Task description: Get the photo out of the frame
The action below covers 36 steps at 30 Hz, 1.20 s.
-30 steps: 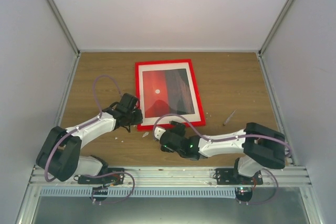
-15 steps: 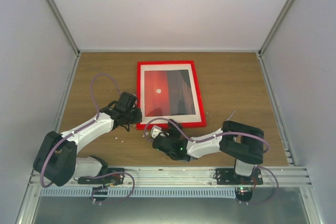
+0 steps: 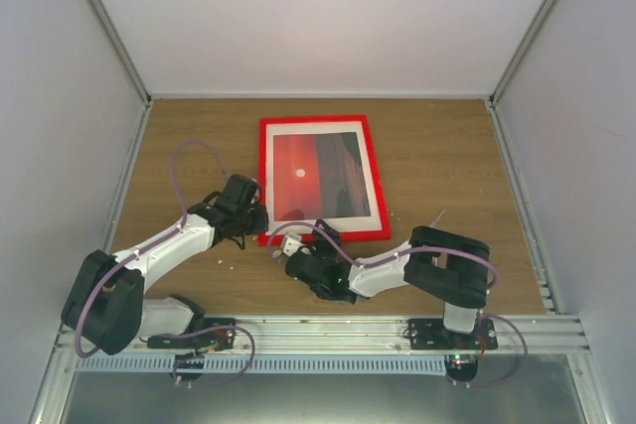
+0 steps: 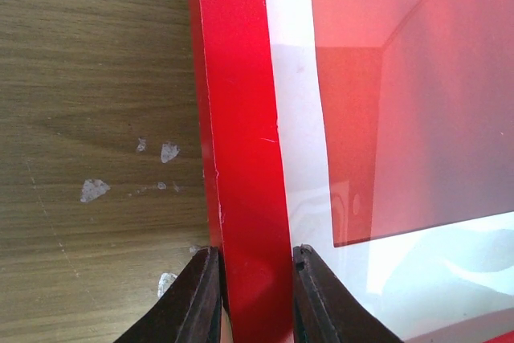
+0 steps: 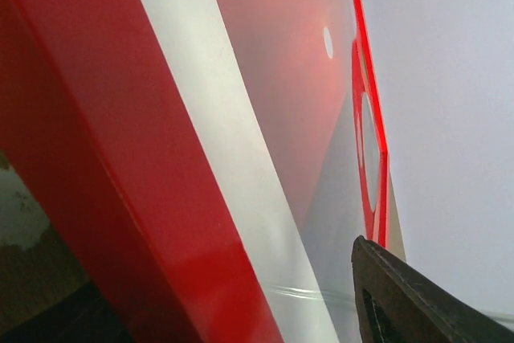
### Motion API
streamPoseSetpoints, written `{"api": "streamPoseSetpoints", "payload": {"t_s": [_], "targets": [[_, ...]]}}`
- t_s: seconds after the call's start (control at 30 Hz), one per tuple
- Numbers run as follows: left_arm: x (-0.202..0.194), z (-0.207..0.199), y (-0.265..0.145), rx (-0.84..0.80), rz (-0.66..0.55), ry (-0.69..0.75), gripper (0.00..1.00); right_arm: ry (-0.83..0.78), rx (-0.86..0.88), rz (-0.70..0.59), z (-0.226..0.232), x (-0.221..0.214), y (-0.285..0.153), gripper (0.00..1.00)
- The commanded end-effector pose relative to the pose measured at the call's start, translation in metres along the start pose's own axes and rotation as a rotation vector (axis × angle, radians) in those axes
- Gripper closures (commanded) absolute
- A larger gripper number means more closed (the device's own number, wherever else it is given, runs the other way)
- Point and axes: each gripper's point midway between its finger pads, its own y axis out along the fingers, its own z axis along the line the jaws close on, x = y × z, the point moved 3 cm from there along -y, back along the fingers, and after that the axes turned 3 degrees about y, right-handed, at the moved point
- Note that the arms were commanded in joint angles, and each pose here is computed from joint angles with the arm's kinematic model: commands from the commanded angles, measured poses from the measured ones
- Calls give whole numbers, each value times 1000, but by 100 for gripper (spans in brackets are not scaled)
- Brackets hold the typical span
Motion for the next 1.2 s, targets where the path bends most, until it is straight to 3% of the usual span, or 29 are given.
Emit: {"api": "streamPoseSetpoints", "payload": {"t_s": [0.0, 0.17, 0.37, 0.7, 0.9, 1.17], "targets": [[17, -23, -14, -118, -90, 29, 94, 28, -77, -27, -10, 14, 5, 39], [20, -21, -20, -109, -110, 17, 92, 18, -77, -46, -13, 16, 3, 49], [27, -20, -35, -137, -157, -20, 83, 54, -110, -80, -36, 26, -7, 67], [55, -14, -103, -255, -335, -115, 58, 74, -171, -161, -72, 46, -24, 94], [64, -9, -150, -287, -466, -159, 43, 115, -186, -230, -98, 58, -40, 99], [64, 2, -192, -286, -625, -227, 30, 352, -164, -438, -155, 86, -80, 99]]}}
